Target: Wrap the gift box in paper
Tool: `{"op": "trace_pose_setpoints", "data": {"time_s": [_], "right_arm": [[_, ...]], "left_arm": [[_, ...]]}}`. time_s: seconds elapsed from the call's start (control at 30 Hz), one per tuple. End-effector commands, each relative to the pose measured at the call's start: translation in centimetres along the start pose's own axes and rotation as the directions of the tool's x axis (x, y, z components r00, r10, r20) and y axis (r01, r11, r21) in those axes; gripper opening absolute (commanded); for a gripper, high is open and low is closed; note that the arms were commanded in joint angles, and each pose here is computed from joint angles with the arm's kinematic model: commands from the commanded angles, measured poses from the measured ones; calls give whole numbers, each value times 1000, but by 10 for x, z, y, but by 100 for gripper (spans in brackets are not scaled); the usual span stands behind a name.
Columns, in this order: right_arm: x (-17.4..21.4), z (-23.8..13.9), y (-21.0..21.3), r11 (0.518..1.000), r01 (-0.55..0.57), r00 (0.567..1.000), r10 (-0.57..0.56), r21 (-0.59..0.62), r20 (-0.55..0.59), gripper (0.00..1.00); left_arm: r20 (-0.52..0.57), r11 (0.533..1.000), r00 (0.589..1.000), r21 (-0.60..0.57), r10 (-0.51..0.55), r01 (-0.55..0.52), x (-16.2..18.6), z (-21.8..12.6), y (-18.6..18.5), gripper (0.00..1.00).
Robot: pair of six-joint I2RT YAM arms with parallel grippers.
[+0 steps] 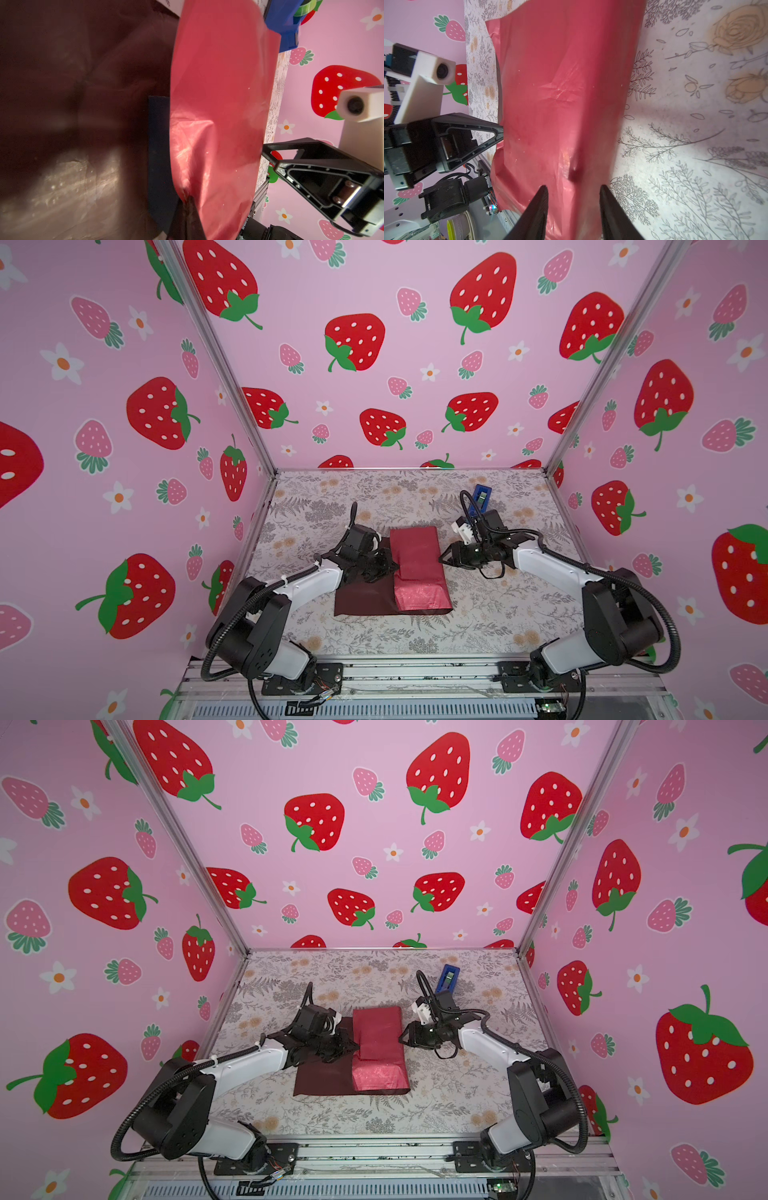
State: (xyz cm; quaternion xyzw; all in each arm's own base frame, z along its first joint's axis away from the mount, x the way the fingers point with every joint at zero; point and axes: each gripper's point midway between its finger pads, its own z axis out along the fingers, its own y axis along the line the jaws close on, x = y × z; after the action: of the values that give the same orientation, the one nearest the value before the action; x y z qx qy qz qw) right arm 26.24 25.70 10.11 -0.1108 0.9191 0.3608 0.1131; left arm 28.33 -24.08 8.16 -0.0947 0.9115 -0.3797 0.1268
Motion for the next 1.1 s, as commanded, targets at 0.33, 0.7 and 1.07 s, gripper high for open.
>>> {"op": "trace_pose_setpoints", "data": {"time_s": [0.33, 0.7, 1.07], "right_arm": [[9, 18, -14, 1000, -12, 999, 12, 1, -53, 40], [18, 25, -31, 998, -26, 997, 30, 59, -69, 36], [19, 24, -32, 998, -29, 998, 33, 58, -62, 36]], "left_arm": [[-7, 1000, 1000, -20, 16, -17, -7, 3, -6, 0], [6, 998, 999, -53, 36, -35, -12, -3, -8, 4], [96, 993, 991, -87, 91, -83, -24, -48, -37, 32]]}}
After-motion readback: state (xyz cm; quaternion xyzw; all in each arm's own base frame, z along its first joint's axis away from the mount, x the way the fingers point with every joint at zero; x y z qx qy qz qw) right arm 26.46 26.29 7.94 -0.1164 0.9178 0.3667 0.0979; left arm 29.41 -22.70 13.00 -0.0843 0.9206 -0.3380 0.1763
